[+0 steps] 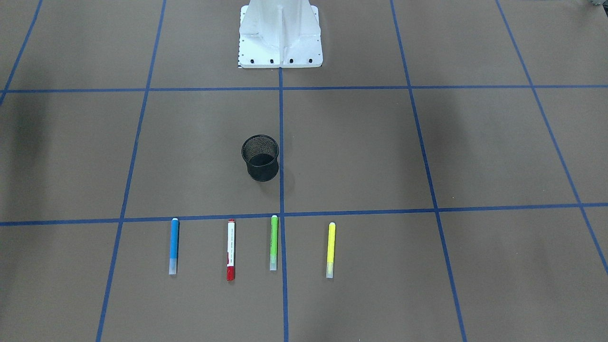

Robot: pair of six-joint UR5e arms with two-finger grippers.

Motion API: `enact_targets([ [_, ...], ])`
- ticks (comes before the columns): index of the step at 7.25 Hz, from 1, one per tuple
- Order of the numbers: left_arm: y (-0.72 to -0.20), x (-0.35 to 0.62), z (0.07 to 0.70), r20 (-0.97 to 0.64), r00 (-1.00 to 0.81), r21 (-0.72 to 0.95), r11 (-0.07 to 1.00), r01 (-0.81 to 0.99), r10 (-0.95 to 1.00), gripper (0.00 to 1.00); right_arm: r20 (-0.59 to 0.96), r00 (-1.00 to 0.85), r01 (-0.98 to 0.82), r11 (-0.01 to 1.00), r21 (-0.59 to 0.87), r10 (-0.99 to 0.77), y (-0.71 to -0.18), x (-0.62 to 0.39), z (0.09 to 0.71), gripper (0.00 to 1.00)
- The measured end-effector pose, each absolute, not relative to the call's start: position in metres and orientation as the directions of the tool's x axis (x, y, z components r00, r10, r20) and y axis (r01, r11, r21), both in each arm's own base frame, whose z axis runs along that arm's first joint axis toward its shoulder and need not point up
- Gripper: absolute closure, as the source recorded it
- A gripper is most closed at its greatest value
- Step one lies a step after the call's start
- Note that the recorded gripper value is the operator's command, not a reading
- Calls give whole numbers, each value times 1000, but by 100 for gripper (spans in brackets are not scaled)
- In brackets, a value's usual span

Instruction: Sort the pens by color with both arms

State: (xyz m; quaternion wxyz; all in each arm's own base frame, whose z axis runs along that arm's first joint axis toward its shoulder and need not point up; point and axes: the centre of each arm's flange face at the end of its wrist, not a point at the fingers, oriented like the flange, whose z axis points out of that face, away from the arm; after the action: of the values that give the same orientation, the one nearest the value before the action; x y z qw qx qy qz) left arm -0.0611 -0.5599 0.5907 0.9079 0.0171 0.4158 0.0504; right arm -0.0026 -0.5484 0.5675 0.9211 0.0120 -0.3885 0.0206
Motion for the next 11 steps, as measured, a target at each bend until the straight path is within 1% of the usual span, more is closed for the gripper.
enact_targets([
  [11,-560,-61,578,-752,648,95,992,-77,122,1,718,696,-35,999,6,20,-548,-10,567,1],
])
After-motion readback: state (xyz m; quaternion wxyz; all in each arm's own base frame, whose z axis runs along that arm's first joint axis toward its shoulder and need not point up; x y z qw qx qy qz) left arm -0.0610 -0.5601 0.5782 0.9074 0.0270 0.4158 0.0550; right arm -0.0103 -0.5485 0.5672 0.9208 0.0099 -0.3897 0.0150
